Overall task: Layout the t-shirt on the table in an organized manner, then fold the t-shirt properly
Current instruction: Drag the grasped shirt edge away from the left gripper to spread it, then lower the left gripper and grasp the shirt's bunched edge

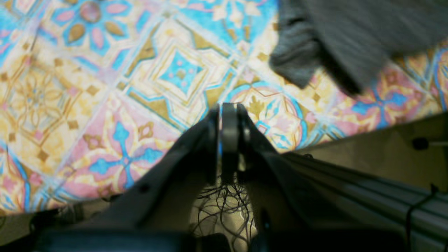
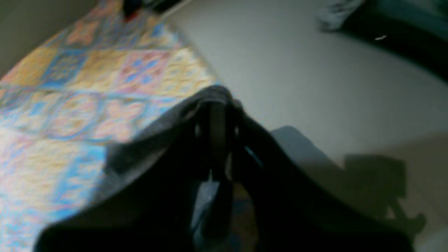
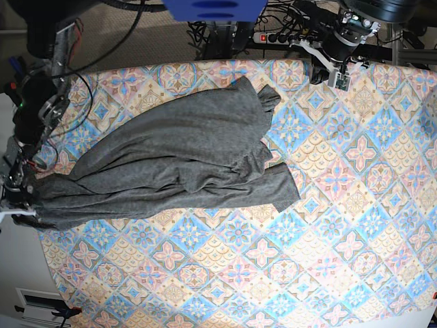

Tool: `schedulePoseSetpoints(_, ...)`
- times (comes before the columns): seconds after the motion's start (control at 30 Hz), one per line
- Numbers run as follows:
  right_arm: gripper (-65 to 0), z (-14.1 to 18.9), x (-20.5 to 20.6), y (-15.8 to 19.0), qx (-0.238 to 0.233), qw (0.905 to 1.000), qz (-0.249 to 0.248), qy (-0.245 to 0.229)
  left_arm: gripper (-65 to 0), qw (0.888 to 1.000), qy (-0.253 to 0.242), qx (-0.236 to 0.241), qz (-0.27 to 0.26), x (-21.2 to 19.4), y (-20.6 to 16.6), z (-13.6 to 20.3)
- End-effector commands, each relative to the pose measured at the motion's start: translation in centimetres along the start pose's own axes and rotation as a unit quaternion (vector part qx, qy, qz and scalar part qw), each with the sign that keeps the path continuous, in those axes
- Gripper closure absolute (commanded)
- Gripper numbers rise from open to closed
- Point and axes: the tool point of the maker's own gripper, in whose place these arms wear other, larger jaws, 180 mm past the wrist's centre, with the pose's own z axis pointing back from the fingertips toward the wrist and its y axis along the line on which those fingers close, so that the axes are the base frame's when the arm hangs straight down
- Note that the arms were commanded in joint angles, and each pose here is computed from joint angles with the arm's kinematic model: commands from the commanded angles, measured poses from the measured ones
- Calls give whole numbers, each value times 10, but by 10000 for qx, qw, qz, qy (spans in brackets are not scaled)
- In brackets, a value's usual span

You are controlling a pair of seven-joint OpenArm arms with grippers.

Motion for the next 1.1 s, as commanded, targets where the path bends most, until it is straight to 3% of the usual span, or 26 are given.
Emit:
schedulePoseSetpoints(0.0,0,-1,35,-4,-31,9991,-42,-424,0,9999,-138,-19,-9,5,-4,3)
schedulePoseSetpoints(0.33,-1,-5,47,4,18,9984,-174,-535,0,9977,-226,588,-232,-1,-11,1)
schedulePoseSetpoints(0.5,-379,-5,46,3,22,9985,-157,-533,0,9958,-230,832,-321,-3,-14,0)
schedulePoseSetpoints(0.57,-445,-3,35,-2,-4,9990,-94,-437,0,9953,-248,894,-284,-3,-16,-1)
schedulePoseSetpoints(0.7,-427,4,14,-19,-125,9995,68,-289,-3,9948,-249,919,-356,-3,-28,-3)
schedulePoseSetpoints(0.87,-367,21,93,-15,-94,9898,533,-1319,-3,9942,-498,526,-794,14,-65,-16)
schedulePoseSetpoints(0.97,-351,39,77,-35,-212,9864,1001,-1283,-8,9920,-771,333,-944,33,-83,-24)
schedulePoseSetpoints(1.07,-353,53,82,-28,-143,9805,1272,-1492,-76,9904,-991,243,-931,49,-90,-30)
